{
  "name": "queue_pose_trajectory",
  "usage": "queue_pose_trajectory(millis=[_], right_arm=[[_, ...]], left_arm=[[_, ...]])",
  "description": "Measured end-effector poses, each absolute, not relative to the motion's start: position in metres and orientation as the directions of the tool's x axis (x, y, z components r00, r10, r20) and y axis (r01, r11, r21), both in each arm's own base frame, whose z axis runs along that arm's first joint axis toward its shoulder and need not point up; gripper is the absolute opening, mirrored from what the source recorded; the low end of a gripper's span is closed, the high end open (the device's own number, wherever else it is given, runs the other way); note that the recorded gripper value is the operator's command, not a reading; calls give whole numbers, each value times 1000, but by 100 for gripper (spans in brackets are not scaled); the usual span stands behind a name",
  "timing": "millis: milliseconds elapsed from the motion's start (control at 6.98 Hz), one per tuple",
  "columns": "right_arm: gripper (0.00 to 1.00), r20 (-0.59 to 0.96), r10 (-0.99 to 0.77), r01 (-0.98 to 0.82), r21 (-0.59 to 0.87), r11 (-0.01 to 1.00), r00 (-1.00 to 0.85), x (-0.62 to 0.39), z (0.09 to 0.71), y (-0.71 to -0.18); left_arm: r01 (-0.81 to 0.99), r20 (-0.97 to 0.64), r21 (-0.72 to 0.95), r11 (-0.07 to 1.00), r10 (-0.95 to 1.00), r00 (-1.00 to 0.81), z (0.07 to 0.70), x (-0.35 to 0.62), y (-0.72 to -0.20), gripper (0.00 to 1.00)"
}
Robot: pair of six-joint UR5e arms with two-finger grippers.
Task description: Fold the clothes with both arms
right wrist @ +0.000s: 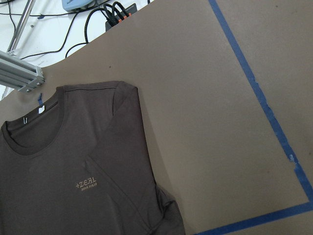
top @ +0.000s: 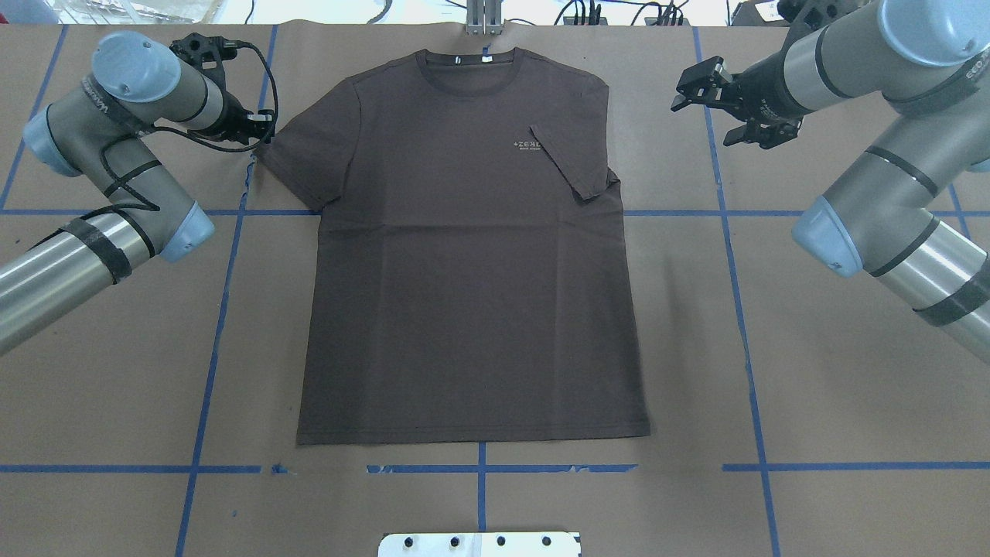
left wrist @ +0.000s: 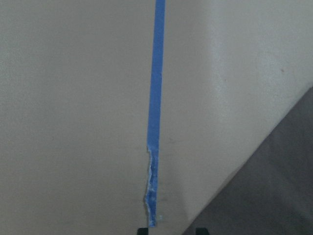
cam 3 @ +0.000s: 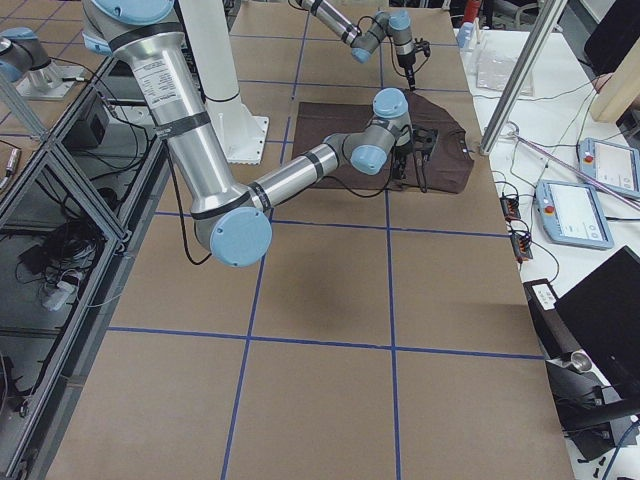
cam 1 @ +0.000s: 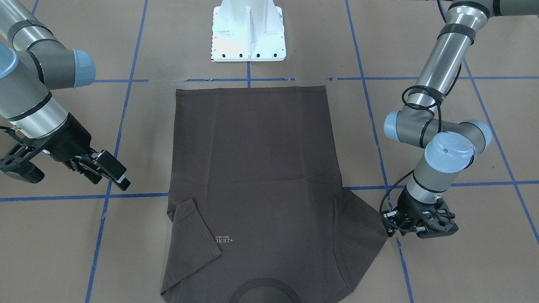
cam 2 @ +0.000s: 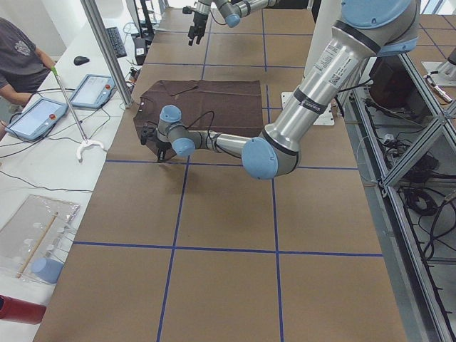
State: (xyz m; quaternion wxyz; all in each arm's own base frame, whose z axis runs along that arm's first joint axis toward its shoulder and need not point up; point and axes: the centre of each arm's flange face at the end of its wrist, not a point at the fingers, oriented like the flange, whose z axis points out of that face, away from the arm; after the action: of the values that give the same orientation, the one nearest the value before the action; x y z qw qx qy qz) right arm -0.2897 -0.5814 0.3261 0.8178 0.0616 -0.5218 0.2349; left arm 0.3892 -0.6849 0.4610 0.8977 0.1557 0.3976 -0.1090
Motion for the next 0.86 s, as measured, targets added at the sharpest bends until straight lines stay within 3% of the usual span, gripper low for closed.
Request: queue_pose_trajectory(millis=[860], right_arm=[[100,878,326,-448,-149,882,350,-291,331,-583]], left_arm=[[312,-747,191,931,-69,661,460,395,-681,40]])
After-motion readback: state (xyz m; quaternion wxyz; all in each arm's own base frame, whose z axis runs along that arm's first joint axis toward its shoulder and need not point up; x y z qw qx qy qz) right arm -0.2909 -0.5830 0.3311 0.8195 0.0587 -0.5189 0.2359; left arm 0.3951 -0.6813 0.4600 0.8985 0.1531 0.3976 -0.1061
